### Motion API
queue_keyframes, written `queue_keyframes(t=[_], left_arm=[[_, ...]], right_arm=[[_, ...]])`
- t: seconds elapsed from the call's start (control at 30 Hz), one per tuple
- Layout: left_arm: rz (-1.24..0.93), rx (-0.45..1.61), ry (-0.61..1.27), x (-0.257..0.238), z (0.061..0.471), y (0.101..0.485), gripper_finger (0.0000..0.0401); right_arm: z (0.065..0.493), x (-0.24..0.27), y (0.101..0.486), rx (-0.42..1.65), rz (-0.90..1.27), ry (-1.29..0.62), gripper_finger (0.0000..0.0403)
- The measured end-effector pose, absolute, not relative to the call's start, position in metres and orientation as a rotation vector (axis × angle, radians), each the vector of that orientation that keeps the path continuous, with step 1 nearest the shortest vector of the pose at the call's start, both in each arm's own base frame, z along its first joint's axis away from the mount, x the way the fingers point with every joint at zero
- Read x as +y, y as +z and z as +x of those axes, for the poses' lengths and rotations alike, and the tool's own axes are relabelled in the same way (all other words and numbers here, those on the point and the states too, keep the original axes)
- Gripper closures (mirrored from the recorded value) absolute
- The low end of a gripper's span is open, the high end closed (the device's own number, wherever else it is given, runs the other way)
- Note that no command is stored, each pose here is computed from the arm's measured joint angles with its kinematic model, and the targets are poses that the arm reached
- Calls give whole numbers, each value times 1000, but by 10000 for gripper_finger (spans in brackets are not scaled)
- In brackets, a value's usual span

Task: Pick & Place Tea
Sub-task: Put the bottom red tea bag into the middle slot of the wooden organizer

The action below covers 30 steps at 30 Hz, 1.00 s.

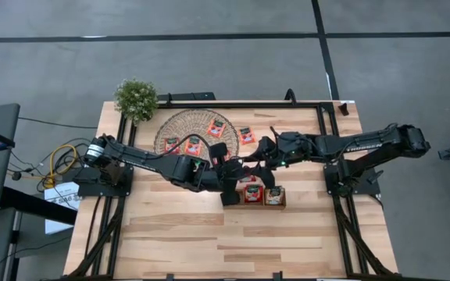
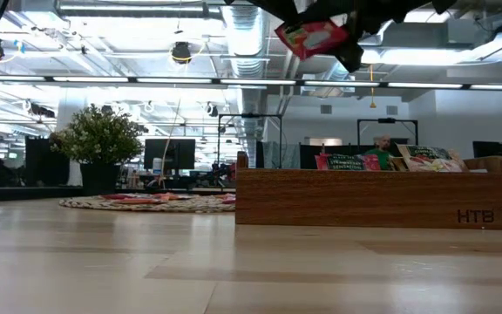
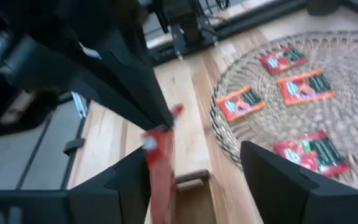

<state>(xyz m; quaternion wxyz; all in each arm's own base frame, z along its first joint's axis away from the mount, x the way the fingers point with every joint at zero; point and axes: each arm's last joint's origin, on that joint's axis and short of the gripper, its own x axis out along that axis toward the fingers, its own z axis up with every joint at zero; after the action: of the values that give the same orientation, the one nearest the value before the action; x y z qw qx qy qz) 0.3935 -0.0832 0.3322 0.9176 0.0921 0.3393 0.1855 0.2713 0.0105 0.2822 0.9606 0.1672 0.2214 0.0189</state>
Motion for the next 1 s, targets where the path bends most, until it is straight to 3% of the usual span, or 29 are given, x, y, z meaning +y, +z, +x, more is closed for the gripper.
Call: queue_keyframes(t=[0.6, 1.0], left_arm=[[198, 708, 379, -83, 393, 332, 401], [209, 720, 361, -83, 393, 331, 401]], right_arm=[[273, 11, 281, 451, 337, 55, 390], [273, 11, 281, 453, 352, 58, 402]])
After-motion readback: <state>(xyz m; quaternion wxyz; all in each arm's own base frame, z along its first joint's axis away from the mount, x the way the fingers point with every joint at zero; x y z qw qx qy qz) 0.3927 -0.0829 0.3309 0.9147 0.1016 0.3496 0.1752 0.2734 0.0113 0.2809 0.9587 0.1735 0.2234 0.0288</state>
